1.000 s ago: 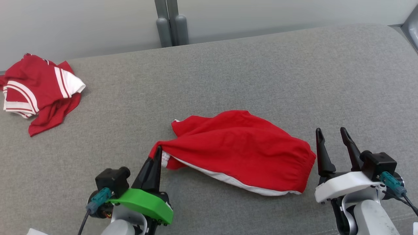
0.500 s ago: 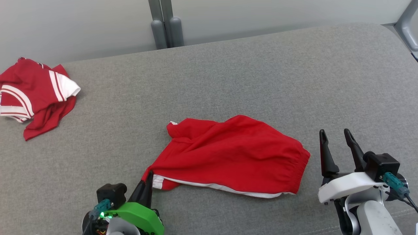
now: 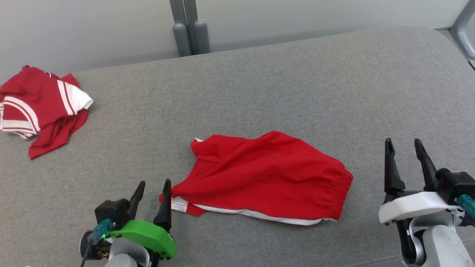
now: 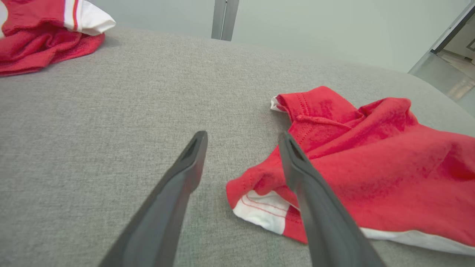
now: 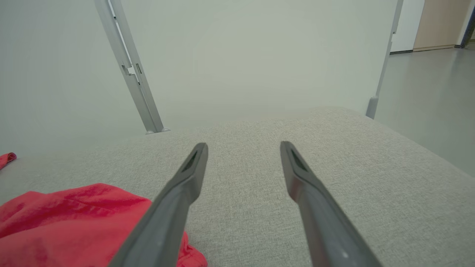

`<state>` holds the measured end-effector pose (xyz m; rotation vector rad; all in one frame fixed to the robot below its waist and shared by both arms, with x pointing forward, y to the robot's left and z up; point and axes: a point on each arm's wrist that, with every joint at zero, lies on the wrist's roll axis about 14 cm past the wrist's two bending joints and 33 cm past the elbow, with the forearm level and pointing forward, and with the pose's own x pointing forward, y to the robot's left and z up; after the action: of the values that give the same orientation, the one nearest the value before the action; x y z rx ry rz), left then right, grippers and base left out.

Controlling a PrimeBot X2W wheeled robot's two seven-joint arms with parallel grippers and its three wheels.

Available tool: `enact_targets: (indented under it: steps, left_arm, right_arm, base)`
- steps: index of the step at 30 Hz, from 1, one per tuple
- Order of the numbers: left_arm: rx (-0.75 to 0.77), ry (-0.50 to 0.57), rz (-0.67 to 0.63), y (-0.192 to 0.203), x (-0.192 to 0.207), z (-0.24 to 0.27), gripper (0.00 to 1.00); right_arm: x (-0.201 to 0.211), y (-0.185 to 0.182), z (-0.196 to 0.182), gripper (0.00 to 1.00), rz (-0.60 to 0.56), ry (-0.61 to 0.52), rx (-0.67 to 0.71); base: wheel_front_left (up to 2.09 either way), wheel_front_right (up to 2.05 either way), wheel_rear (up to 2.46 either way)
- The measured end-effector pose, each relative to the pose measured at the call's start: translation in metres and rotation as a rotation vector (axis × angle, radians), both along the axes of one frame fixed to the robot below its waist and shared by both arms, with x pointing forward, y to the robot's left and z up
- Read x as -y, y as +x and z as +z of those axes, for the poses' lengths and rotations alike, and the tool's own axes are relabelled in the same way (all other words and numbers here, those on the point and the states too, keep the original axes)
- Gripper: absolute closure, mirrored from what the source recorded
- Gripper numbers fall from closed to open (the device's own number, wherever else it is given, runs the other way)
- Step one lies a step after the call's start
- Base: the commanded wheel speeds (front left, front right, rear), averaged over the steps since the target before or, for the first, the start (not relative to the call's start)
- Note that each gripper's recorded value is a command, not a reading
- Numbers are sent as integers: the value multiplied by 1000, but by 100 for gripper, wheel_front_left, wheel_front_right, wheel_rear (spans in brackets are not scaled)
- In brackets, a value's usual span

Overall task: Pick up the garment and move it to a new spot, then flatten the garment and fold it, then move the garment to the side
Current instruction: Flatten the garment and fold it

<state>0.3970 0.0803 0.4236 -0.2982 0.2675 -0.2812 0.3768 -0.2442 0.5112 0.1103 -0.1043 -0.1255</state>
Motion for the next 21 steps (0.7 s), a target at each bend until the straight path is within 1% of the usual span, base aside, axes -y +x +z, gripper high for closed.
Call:
enact_targets:
  steps: [6,10,13,21]
  left_arm:
    - [93,15,40,3,-14,24,0]
    - [150,8,61,1,-16,40,0]
    - [196,-1,78,-6,-17,53,0]
    - [204,4,119,-28,-24,53,0]
  right_arm:
    - [0,1,15,0,1,-27,43]
    - [-13,4,26,0,42,-32,79]
    - [-31,4,42,0,93,-42,127]
    - [-52,-6,48,0,147,-37,149]
  base:
    - [0,0,0]
    - [0,0,0]
    - [0,0,0]
    - [0,0,0]
